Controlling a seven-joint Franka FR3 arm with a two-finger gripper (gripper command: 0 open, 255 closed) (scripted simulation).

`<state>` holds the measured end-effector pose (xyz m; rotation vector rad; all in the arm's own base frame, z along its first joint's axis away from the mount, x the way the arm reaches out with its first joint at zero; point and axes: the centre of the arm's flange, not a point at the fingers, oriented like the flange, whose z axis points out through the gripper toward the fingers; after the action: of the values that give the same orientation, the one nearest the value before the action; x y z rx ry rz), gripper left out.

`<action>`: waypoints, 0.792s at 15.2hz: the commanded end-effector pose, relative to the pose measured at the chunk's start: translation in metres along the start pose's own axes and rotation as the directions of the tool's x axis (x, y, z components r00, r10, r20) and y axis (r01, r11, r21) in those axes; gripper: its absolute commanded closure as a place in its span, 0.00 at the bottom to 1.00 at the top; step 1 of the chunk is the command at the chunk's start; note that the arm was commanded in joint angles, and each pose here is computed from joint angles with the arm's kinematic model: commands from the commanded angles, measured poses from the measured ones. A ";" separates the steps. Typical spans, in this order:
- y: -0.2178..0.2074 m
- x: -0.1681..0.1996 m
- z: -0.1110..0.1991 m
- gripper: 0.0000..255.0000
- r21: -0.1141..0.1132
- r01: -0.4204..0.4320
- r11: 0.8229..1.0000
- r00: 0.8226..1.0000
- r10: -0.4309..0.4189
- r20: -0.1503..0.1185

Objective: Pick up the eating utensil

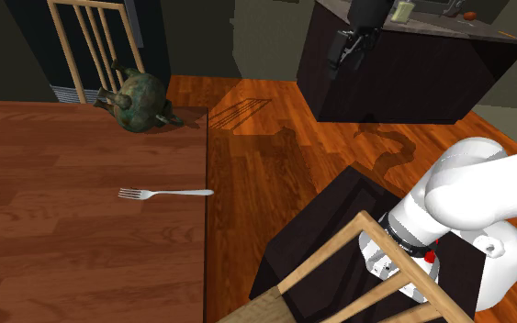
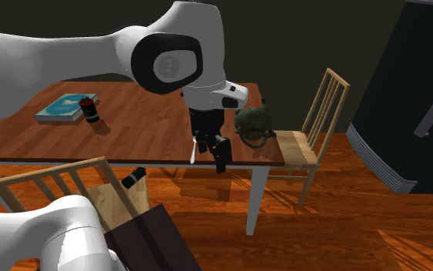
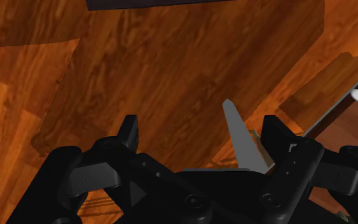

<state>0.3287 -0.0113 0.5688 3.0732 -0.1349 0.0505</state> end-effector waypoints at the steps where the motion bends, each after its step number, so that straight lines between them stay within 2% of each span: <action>1: 0.000 0.000 0.000 0.00 0.000 0.000 1.000 1.000 0.000 0.000; 6: -0.044 0.035 0.031 0.00 0.013 0.088 0.996 0.996 -0.088 -0.004; 12: -0.102 0.072 0.066 0.00 0.027 0.193 0.981 0.981 -0.192 -0.010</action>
<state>0.4033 0.0683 0.5081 3.0947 0.1367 0.0529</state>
